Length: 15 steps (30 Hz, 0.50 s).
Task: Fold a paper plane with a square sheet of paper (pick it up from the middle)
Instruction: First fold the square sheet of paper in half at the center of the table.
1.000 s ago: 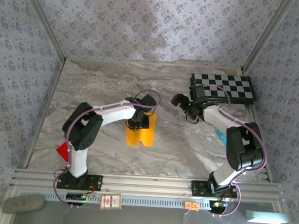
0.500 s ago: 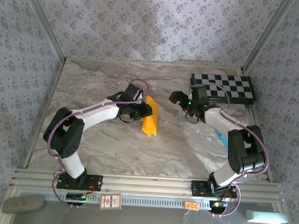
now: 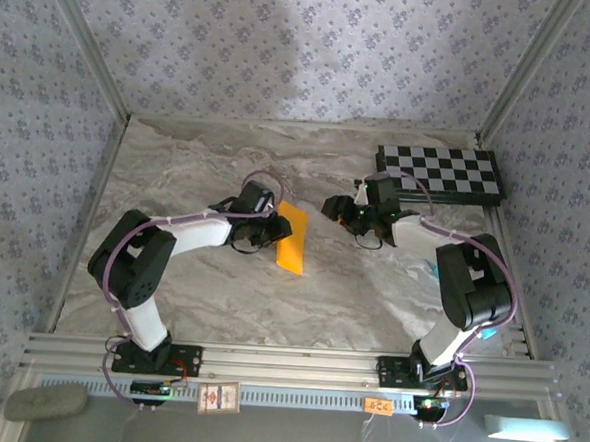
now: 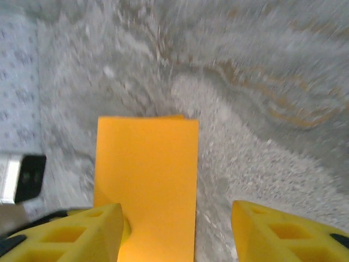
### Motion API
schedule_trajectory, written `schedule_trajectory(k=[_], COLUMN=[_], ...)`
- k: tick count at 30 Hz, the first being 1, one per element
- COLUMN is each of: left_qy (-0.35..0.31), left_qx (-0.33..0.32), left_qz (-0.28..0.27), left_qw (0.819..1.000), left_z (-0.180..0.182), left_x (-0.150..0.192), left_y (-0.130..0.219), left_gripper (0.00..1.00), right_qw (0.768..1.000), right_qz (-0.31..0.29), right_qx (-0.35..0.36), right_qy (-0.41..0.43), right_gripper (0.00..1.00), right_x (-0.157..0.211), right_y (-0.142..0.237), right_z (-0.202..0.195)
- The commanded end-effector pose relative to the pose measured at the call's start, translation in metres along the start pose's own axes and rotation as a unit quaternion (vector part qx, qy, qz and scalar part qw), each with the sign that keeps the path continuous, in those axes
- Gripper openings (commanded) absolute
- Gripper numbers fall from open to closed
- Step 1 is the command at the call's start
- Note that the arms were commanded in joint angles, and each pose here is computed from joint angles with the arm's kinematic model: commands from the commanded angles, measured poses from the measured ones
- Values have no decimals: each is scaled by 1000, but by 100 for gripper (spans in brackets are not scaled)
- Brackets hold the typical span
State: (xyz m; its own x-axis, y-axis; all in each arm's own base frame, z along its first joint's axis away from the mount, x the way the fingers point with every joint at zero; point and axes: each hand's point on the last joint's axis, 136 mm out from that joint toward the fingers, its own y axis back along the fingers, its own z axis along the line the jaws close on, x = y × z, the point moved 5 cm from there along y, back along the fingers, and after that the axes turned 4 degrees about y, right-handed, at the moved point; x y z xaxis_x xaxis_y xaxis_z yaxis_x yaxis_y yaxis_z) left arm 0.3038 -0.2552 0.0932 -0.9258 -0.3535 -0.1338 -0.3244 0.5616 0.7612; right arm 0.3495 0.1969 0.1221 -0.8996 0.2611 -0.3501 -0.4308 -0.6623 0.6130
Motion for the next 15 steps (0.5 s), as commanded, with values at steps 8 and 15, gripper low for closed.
schedule_trajectory(k=[8, 15], left_qy=[16, 21], left_qx=[-37, -49], left_qz=[-24, -17], left_qw=[999, 998], left_z=[24, 30], left_x=[-2, 0], left_y=[-8, -12], left_gripper=[22, 21], right_qw=[993, 984], right_qz=[119, 171], right_qx=[11, 45], right_qy=[21, 30], right_gripper=[24, 14], right_x=[36, 52], right_y=[-45, -67], right_z=[19, 19])
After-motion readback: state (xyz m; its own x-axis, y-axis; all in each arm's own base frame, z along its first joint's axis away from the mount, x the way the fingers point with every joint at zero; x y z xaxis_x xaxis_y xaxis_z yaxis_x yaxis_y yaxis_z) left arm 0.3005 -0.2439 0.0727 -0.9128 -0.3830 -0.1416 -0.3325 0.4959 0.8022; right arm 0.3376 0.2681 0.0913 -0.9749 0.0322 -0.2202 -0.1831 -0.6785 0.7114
